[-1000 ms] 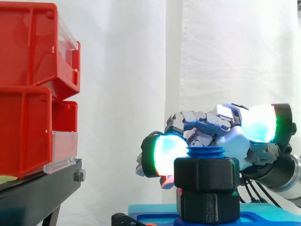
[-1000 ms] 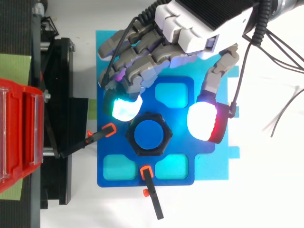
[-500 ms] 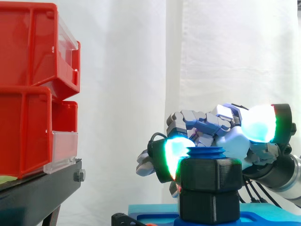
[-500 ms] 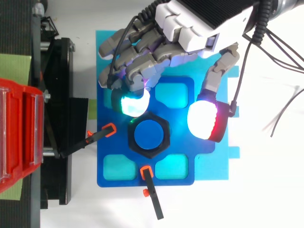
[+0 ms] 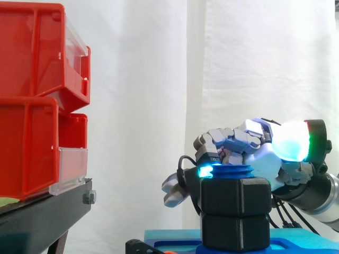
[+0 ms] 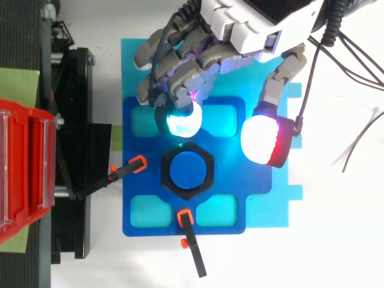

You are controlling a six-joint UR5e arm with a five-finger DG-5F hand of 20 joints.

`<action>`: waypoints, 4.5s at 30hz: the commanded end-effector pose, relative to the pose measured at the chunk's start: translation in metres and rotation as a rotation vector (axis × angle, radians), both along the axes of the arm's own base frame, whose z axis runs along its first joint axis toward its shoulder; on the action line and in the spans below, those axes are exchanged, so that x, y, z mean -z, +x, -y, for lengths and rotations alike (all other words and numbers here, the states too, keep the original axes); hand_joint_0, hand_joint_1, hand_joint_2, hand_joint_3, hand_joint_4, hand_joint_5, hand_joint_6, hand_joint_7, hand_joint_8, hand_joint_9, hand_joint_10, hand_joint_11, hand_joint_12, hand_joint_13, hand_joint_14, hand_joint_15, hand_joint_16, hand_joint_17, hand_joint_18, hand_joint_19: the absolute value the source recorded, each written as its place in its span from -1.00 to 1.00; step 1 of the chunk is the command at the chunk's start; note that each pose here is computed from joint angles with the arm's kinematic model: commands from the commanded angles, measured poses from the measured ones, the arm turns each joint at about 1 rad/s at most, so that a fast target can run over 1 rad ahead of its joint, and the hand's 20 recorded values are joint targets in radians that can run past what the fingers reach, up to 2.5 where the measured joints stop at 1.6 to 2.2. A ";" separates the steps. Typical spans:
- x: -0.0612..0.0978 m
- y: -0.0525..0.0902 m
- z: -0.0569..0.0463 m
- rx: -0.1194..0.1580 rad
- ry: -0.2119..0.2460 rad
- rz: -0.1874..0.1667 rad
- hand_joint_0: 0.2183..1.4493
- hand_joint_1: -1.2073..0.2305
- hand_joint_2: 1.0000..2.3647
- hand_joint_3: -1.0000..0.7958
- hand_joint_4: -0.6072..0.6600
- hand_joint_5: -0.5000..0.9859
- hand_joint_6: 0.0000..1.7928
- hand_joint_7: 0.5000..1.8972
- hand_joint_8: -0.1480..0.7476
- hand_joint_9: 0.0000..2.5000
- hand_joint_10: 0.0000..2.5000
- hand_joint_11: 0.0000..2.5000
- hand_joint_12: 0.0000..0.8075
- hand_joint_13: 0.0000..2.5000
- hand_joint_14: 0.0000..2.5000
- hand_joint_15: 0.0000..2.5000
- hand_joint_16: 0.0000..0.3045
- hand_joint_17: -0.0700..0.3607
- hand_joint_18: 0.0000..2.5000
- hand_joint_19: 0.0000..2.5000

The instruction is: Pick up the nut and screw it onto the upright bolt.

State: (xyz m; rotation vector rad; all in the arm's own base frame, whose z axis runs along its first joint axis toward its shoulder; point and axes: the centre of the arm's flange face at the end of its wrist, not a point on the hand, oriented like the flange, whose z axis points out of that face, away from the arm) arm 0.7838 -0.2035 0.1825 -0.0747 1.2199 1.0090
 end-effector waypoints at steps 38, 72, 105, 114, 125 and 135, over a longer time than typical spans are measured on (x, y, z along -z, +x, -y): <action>-0.017 0.024 -0.021 -0.064 0.018 0.027 -0.61 0.36 -1.00 -0.44 0.34 -0.52 -0.44 -0.66 -0.11 -0.29 -1.00 -1.00 -0.21 -0.55 -1.00 -1.00 -0.76 -0.29 -0.69 -0.88; 0.004 0.018 -0.028 -0.037 0.025 0.033 -0.60 0.35 -1.00 -0.44 0.36 -0.41 -0.44 0.13 -0.05 -0.25 -1.00 -0.96 -0.21 -0.52 -1.00 -0.99 -0.76 -0.30 -0.67 -0.87; 0.007 0.006 0.004 -0.025 0.007 0.016 -0.57 0.32 -1.00 -0.44 0.22 -0.30 -0.30 0.05 -0.12 -0.03 -1.00 -0.90 -0.29 -0.42 -1.00 -0.96 -0.78 -0.33 -0.58 -0.82; 0.006 0.007 0.004 -0.026 0.006 0.024 -0.60 0.34 -1.00 -0.44 0.41 -0.45 -0.44 -0.22 -0.08 -0.18 -1.00 -0.96 -0.22 -0.47 -1.00 -0.97 -0.77 -0.30 -0.63 -0.84; -0.006 0.010 0.008 -0.041 -0.003 0.070 -0.63 0.35 -1.00 -0.44 0.24 -0.56 -0.44 -0.75 -0.13 -0.38 -1.00 -1.00 -0.18 -0.59 -1.00 -1.00 -0.73 -0.24 -0.70 -0.87; -0.004 0.014 -0.006 -0.048 0.006 0.055 -0.69 0.42 -1.00 -0.44 0.25 -0.56 -0.44 -0.78 -0.10 -0.42 -1.00 -1.00 -0.12 -0.61 -1.00 -1.00 -0.70 -0.20 -0.72 -0.89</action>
